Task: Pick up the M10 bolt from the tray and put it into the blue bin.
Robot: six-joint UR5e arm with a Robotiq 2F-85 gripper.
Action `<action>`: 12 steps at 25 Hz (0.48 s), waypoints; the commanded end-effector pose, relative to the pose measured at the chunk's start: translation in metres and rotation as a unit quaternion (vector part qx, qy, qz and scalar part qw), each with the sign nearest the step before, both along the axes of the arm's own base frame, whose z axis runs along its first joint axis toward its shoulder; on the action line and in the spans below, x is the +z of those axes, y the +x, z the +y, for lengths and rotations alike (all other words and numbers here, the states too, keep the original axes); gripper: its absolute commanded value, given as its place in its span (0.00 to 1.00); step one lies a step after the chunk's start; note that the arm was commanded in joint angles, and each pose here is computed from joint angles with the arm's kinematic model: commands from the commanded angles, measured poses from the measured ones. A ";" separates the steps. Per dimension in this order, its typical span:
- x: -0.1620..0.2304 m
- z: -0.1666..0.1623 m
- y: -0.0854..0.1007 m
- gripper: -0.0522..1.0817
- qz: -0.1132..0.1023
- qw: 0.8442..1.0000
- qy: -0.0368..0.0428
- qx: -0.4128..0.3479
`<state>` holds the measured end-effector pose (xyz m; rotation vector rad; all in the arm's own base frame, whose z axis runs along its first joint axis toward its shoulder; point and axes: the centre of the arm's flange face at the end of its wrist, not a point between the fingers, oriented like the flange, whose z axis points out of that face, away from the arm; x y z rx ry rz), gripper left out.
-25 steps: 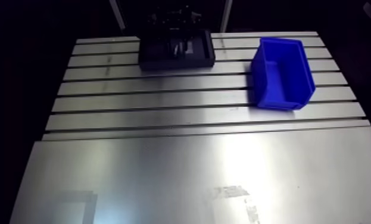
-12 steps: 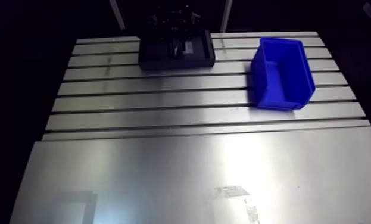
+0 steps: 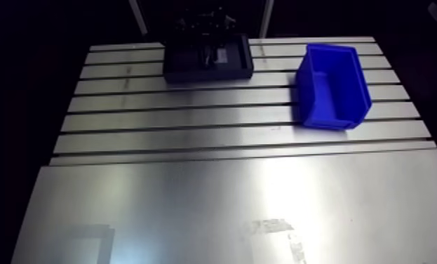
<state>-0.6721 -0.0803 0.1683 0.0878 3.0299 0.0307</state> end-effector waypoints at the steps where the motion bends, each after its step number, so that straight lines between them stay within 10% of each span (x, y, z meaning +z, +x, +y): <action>1: 0.000 0.000 0.000 0.69 0.000 1.000 0.000 0.000; 12: -0.002 0.001 -0.001 0.73 0.004 1.000 -0.001 0.001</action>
